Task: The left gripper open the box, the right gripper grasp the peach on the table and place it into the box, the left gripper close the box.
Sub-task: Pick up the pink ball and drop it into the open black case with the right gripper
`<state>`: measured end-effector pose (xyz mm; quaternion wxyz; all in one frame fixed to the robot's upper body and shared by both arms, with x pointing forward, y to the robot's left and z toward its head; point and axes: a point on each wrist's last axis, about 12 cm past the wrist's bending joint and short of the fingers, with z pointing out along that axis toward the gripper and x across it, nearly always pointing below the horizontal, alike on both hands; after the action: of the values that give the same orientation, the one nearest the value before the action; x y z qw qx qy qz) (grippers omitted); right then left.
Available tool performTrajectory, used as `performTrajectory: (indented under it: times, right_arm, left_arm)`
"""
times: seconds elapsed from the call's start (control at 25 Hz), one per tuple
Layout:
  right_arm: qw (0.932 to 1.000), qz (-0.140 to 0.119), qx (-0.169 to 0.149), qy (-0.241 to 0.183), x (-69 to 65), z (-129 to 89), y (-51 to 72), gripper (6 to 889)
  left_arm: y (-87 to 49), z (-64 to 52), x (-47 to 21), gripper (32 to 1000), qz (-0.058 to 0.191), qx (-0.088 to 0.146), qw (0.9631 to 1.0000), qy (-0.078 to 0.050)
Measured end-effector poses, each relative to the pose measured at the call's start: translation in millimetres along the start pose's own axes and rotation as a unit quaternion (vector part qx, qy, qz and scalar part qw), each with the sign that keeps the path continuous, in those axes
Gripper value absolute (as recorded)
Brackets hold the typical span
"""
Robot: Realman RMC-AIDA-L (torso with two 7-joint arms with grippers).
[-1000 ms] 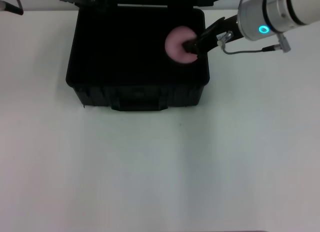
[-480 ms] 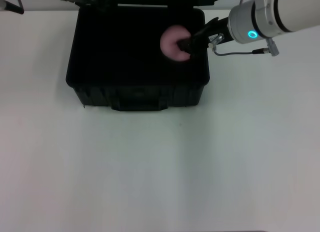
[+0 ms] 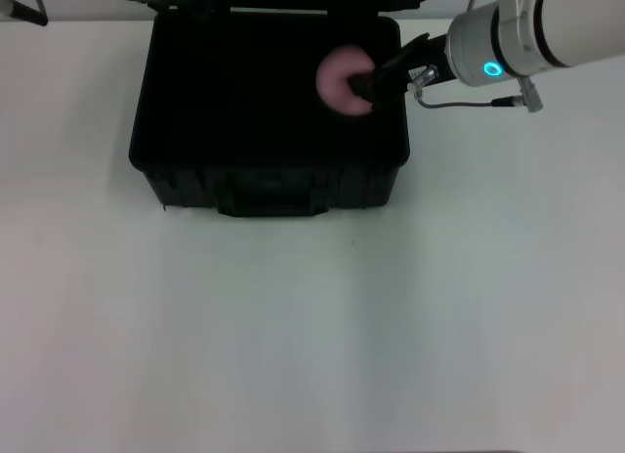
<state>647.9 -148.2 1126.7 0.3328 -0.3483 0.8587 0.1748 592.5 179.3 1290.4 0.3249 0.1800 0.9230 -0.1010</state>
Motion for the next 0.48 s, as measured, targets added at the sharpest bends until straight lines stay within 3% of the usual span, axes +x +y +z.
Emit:
performTrajectory:
  times: [0.48]
  right_arm:
    - [1.0,0.001,0.001,0.003,0.0,2.5,0.2,84]
  left_arm:
    - [0.0,0.0,-0.1,395,0.0,0.0,1.0,0.0]
